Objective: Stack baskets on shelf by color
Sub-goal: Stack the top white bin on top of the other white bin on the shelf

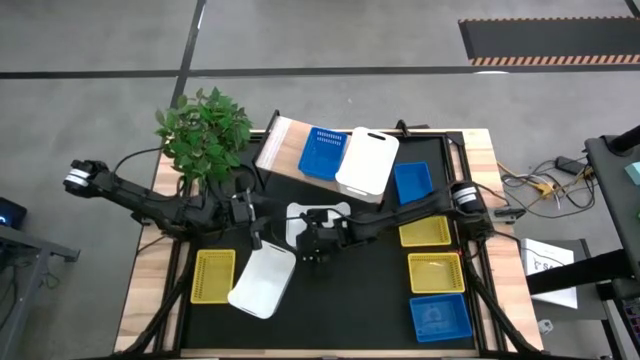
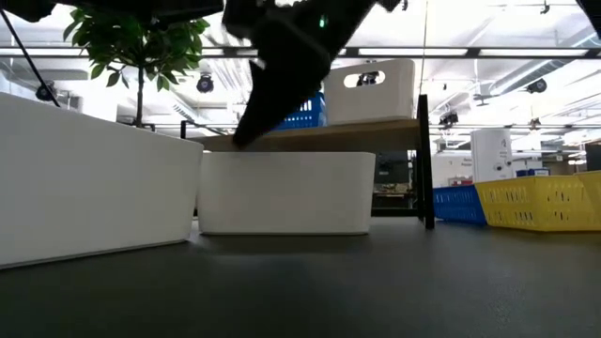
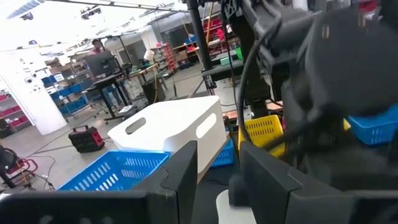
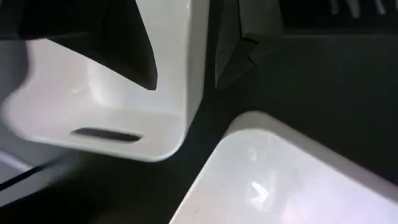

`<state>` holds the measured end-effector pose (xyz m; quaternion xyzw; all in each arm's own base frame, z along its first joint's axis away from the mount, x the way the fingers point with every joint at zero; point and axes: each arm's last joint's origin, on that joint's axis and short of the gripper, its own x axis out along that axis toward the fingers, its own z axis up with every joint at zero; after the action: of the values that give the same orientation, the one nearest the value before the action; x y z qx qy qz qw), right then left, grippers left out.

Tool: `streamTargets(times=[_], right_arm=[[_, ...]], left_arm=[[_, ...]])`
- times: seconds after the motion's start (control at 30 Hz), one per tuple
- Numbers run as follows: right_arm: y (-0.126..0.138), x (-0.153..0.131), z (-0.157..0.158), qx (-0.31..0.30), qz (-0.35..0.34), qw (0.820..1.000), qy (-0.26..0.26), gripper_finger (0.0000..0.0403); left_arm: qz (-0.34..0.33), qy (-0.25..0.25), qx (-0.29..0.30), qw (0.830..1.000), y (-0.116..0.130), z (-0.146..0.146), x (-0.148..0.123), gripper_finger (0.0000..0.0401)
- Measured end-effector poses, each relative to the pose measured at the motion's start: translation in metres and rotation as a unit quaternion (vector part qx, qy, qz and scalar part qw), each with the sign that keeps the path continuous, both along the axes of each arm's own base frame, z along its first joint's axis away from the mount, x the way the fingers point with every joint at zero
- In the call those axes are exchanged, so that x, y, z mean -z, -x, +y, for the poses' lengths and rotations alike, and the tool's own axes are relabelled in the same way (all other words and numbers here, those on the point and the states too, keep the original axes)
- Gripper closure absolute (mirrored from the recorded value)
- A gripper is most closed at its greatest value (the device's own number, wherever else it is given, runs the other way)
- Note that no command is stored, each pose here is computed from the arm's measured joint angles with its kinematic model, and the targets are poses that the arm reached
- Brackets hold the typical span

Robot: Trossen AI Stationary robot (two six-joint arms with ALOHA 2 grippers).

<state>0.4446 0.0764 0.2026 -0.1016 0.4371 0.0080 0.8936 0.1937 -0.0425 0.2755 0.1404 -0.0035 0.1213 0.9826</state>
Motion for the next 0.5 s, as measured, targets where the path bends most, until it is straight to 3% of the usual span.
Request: streamTargets(times=[0.23, 0.5], right_arm=[[-0.004, 0.023, -0.004, -0.005, 0.032, 0.999, 0.011, 0.0266], [0.004, 0.009, -0.004, -0.035, 0.053, 0.998, 0.003, 0.0375]], left_arm=[[0.001, 0.000, 0.000, 1.000, 0.000, 0.000, 0.001, 0.0296], [0.001, 0.000, 0.000, 1.000, 0.000, 0.000, 0.001, 0.0296]])
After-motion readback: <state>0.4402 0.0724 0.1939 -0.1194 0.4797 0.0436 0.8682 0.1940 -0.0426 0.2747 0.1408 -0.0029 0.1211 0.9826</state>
